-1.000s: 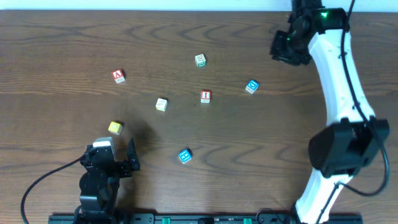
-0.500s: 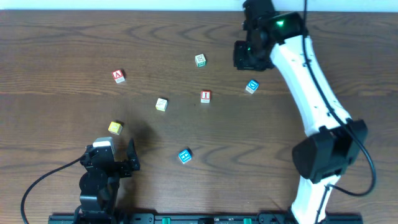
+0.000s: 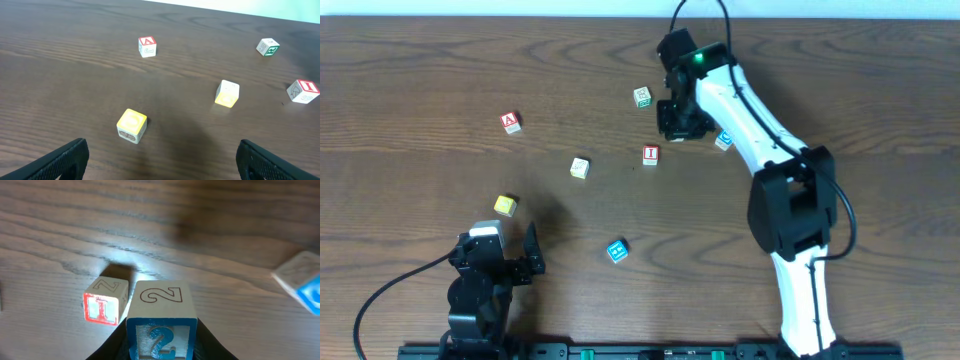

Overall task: Spell out Ai2
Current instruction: 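Carry the blue '2' block beside the red 'I' block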

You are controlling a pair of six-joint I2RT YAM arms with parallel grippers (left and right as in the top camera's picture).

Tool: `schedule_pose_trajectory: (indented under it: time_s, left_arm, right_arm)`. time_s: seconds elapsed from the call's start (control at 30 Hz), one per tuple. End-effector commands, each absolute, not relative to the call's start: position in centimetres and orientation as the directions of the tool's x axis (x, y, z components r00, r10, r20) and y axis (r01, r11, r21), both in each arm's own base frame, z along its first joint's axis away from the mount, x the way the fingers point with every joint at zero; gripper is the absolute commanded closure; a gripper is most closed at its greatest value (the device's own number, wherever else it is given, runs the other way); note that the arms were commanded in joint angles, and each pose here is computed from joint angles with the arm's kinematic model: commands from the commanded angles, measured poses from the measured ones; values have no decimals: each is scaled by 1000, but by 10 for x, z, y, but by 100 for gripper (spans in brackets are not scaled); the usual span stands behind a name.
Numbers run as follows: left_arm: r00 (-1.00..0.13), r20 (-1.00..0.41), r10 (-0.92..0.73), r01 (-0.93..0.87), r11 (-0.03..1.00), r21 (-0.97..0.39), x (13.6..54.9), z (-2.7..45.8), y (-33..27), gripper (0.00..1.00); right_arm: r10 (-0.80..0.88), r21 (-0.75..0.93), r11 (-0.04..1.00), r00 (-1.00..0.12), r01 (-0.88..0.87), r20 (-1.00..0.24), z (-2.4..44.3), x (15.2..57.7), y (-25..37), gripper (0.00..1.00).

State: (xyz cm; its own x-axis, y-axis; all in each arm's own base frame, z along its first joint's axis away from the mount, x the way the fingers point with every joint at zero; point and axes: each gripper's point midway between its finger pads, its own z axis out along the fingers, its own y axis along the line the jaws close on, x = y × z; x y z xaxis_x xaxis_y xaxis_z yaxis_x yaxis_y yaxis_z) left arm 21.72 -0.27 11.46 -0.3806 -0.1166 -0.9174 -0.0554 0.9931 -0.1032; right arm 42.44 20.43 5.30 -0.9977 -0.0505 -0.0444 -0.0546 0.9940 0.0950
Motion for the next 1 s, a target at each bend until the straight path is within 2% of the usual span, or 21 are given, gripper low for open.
schedule_pose_trajectory:
  time_s: [0.0,0.3,0.47,0.83,0.97]
  left_arm:
    - [-395,-912,-110,-65,994,-91,217,106,-1,5]
    - [-395,-912,-110,-65,994,-91,217,106,-1,5]
    - [-395,-912,-110,-66,994,-91,217,106,-1,5]
    - [-395,-912,-110,-65,994,-91,217,106,-1,5]
    - [-395,-912,-110,-66,994,-91,217,106,-1,5]
  right_arm:
    - [-60,92,994,-998,-61,-5,37,417,212,81]
    - [-71,85,994,-997,-71,-2,32,416,216,81]
    - [-55,80,995,-998,-53,14,31,412,216,85]
    - [-40,56,998,-999,-38,32,15,404,215,87]
    - [-33,52,998,-999,-32,22,15,406,215,85]
